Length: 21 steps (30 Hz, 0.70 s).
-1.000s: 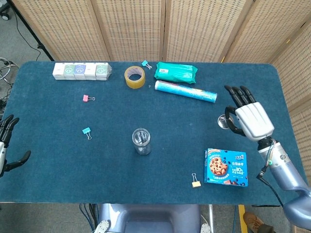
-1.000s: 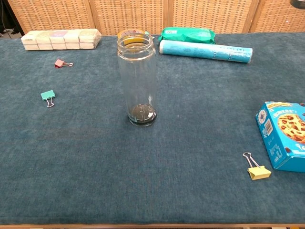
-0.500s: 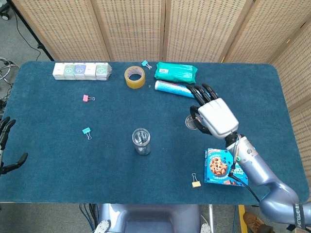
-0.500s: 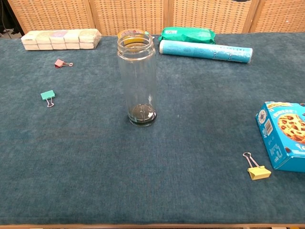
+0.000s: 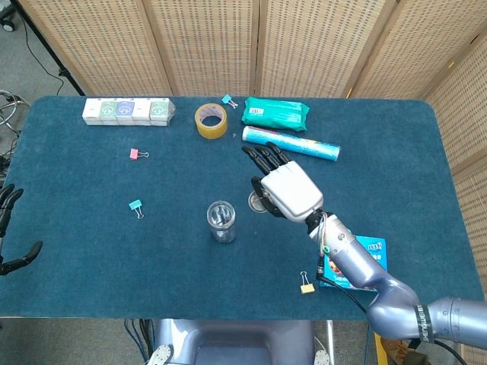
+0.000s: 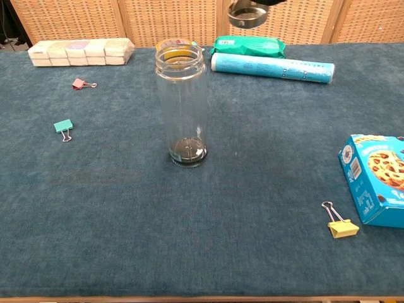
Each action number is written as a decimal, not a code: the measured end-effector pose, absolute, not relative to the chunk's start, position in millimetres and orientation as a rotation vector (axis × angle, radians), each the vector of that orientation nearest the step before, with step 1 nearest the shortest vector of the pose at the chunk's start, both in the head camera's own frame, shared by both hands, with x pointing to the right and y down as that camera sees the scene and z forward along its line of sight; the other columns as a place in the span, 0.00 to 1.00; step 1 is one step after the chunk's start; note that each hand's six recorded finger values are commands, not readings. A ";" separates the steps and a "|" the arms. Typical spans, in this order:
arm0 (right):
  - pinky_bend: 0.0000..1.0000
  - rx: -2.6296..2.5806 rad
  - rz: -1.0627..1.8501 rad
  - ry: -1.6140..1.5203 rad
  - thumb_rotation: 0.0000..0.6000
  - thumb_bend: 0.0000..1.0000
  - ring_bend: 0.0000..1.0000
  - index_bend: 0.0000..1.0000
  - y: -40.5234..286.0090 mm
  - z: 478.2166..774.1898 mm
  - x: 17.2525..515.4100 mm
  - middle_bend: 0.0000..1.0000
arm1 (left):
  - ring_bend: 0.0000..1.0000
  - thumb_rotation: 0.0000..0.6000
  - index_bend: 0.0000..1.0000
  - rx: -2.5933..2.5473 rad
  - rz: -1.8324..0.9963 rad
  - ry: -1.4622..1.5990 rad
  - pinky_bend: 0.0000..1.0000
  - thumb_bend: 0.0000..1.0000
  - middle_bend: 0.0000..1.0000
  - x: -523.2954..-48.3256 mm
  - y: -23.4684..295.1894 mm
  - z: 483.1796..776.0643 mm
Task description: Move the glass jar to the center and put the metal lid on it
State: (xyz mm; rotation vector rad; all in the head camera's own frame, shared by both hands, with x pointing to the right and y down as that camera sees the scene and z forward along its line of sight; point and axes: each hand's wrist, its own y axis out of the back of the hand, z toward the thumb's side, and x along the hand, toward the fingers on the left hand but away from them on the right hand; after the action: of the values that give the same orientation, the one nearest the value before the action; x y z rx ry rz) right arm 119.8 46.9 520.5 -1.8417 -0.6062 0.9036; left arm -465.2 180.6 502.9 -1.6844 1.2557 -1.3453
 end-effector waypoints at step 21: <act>0.00 -1.981 0.786 -0.523 1.00 0.52 0.00 0.62 52.3 533.1 22.6 0.00 | 0.00 1.00 0.00 -1.691 -1.356 1.253 0.00 0.28 0.00 -466.7 180.5 504.6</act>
State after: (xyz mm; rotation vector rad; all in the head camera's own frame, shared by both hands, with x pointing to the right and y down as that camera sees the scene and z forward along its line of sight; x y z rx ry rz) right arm 22.6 52.3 533.1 -1.9808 -0.5231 0.7858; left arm -466.7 180.5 504.6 -1.6913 1.2528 -1.3558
